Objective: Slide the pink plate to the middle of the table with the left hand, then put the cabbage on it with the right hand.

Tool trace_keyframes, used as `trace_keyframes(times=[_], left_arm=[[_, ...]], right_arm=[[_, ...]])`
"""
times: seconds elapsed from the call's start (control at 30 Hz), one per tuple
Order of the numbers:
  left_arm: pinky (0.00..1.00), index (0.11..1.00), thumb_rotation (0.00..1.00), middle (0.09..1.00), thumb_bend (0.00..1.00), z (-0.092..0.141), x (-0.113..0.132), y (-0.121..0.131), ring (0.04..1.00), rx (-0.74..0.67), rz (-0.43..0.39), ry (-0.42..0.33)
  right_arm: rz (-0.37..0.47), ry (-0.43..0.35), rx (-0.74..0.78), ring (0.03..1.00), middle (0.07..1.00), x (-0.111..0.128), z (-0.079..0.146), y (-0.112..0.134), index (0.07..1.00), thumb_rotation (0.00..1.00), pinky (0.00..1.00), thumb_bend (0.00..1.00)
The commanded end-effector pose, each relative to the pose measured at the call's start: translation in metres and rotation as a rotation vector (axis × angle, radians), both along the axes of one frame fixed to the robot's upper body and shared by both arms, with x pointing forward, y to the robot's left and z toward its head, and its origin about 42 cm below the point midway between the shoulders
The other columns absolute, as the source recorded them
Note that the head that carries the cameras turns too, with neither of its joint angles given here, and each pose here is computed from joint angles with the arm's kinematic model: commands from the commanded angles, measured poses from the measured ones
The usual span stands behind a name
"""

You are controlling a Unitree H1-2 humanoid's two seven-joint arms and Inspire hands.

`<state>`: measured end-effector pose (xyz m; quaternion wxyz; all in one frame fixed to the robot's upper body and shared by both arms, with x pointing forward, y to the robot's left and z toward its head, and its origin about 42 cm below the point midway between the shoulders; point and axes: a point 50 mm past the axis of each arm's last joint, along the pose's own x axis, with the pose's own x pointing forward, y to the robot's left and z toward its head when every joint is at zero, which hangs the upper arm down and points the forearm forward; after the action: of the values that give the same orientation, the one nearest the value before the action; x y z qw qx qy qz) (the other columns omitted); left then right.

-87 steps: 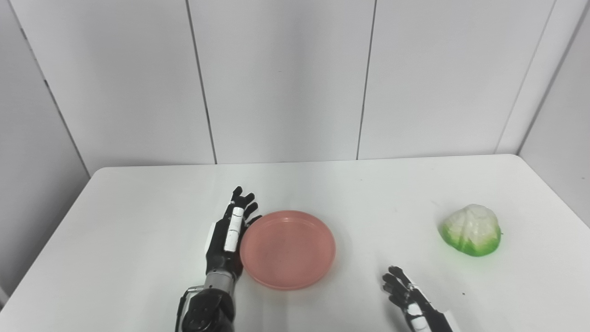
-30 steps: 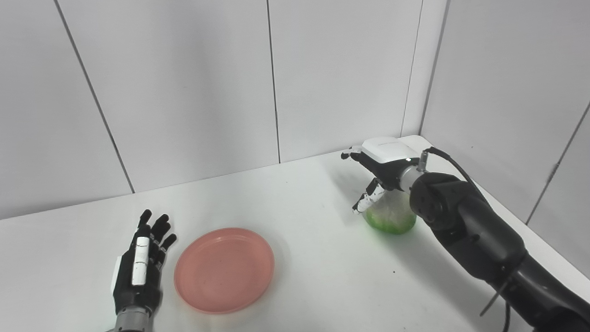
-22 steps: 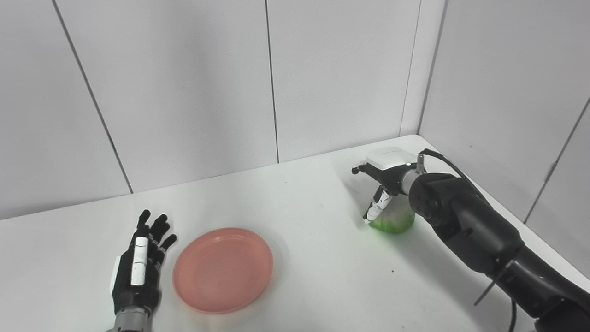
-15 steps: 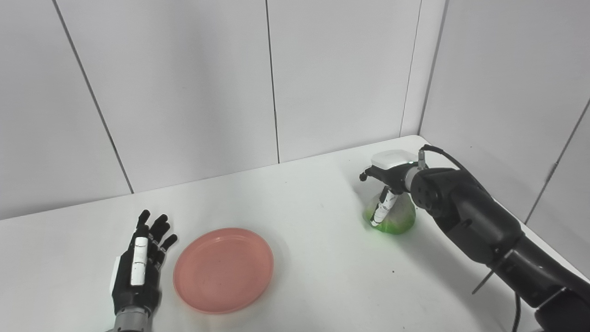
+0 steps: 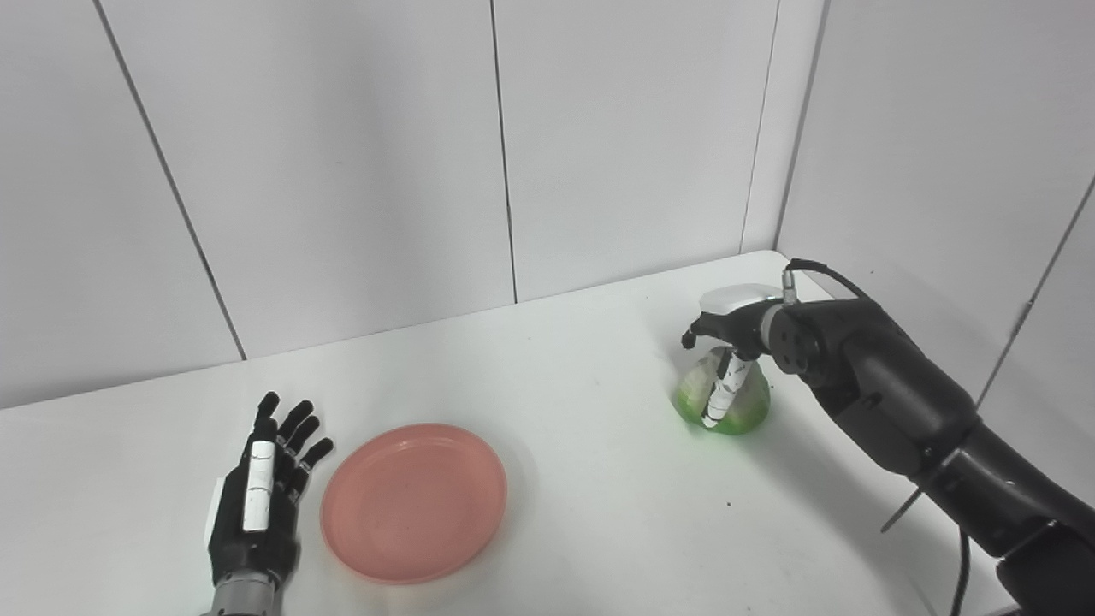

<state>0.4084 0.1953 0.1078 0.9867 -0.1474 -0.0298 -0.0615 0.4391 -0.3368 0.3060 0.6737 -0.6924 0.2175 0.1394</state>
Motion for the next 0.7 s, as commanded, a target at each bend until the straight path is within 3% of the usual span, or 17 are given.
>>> trace_keyframes(times=[0.0,0.33,0.67], left_arm=[[0.80,0.953,0.75,0.869,0.86,-0.042,-0.028,0.007,0.894,0.005,0.004,0.123],[0.78,0.939,0.72,0.851,0.93,-0.045,-0.030,0.005,0.876,-0.002,0.001,0.130],[0.80,0.924,0.70,0.840,0.91,-0.046,-0.034,0.006,0.879,-0.028,0.000,0.144]], right_arm=[[-0.018,-0.069,-0.016,0.921,0.925,0.002,0.027,-0.004,0.839,0.32,0.77,1.00],[-0.011,-0.097,0.031,0.902,0.909,0.002,-0.006,-0.011,0.812,0.30,0.74,1.00],[0.014,-0.055,-0.037,0.882,0.899,0.005,-0.039,-0.011,0.829,0.45,0.70,0.99]])
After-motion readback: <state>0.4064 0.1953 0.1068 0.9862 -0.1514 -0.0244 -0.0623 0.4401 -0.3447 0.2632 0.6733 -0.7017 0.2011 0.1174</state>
